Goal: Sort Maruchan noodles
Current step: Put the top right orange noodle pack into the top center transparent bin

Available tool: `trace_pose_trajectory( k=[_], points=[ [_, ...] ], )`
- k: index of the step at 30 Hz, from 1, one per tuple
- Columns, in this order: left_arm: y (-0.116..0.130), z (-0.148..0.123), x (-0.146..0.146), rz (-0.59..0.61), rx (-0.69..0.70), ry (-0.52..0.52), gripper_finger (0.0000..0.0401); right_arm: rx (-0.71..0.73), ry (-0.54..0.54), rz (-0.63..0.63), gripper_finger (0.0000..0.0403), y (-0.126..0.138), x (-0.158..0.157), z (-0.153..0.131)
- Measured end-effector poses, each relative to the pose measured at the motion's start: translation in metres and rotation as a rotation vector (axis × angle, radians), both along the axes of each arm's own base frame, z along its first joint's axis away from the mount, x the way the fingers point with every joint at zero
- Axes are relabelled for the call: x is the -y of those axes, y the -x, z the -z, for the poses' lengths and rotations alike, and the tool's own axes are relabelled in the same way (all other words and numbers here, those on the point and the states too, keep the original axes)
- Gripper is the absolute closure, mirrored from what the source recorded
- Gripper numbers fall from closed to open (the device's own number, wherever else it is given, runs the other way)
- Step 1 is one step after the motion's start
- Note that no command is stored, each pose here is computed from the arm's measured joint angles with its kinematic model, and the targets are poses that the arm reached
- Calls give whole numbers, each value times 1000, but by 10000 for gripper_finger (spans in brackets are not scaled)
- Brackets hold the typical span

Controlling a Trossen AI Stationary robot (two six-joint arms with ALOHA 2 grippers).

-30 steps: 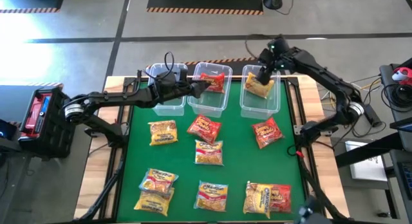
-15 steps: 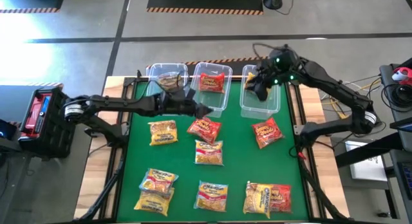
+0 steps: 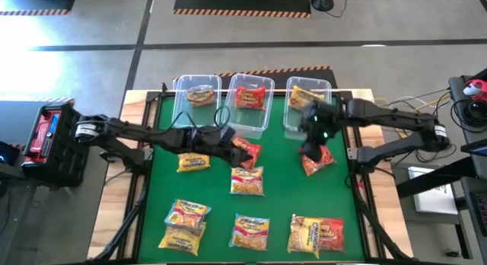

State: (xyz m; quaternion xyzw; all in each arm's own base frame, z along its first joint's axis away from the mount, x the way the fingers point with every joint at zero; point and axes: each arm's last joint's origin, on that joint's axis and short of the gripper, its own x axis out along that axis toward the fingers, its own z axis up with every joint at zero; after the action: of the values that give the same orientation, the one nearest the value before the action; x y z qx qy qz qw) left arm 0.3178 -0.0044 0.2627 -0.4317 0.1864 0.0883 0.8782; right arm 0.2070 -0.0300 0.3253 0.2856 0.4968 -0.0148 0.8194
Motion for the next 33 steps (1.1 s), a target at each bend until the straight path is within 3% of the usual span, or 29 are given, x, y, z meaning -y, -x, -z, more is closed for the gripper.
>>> trace_pose_trajectory(
  k=[8, 18, 28, 33],
  points=[
    [1, 2, 16, -38, -1, -52, 168, -260, 117, 144, 225, 24, -31, 51],
    [-2, -11, 24, -161, 138, -51, 168, -444, 177, 215, 225, 43, -34, 106],
    [-3, -20, 27, -177, 240, -26, 168, -437, 342, 213, 225, 54, -29, 125],
    [-3, -21, 31, -177, 244, -27, 168, -404, 349, 199, 225, 52, -29, 133]
  ],
)
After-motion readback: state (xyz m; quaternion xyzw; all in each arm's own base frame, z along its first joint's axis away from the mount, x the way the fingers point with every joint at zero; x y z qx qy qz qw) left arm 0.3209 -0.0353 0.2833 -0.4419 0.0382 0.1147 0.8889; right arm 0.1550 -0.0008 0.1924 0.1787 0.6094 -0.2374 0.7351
